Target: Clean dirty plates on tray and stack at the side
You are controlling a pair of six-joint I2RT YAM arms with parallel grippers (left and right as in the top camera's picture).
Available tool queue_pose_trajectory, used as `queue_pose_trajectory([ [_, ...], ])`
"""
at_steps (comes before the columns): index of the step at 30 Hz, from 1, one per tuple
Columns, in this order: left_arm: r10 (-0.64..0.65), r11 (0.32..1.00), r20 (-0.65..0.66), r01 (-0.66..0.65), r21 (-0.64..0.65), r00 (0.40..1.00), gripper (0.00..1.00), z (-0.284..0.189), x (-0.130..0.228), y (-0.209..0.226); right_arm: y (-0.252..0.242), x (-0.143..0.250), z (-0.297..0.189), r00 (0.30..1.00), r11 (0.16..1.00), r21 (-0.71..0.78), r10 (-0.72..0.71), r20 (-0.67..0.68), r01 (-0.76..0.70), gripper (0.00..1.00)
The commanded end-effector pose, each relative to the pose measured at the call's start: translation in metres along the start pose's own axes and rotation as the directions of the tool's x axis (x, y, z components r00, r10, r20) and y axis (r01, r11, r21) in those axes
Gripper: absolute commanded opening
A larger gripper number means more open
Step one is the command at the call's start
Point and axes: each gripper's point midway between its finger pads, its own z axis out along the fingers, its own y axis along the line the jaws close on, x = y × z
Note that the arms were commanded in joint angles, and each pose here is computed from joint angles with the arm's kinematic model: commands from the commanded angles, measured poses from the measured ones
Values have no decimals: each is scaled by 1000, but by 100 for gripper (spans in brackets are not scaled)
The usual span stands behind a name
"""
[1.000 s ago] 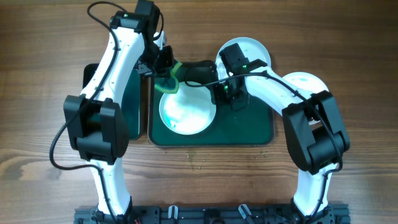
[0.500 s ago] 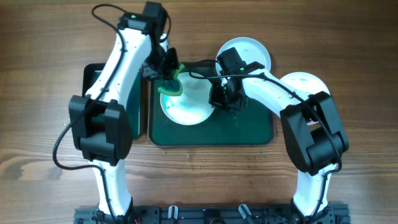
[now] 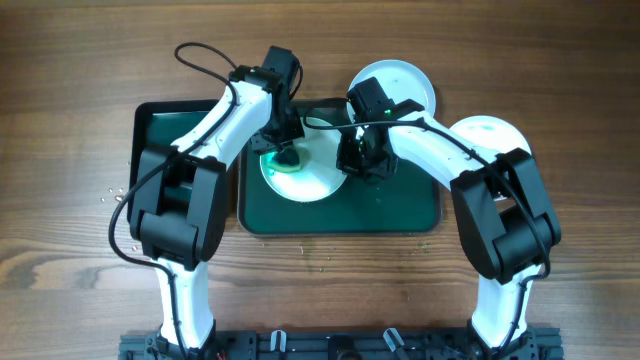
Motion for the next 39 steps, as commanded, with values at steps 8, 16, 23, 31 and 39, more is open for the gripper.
queue_pose_trajectory([
  [8,110,991,-219,-89,104,969,4,29,63,4,-32,0,15,1000,992,126,-6,18,3,4],
  [16,464,808,-239,-296,510,853,4,2,97,-38,-32,0,15,1000,992,129,-9,21,7,4],
  [23,463,791,-239,-276,545,854,4,-4,88,-21,-32,-1,15,1000,991,131,-9,23,6,4],
  [31,116,976,-214,-72,204,970,4,7,24,38,-32,-1,15,1000,991,131,-9,23,6,4],
  [39,158,987,31,-158,20,987,4,-2,-28,31,-33,-1,16,1000,991,132,-9,22,6,4],
])
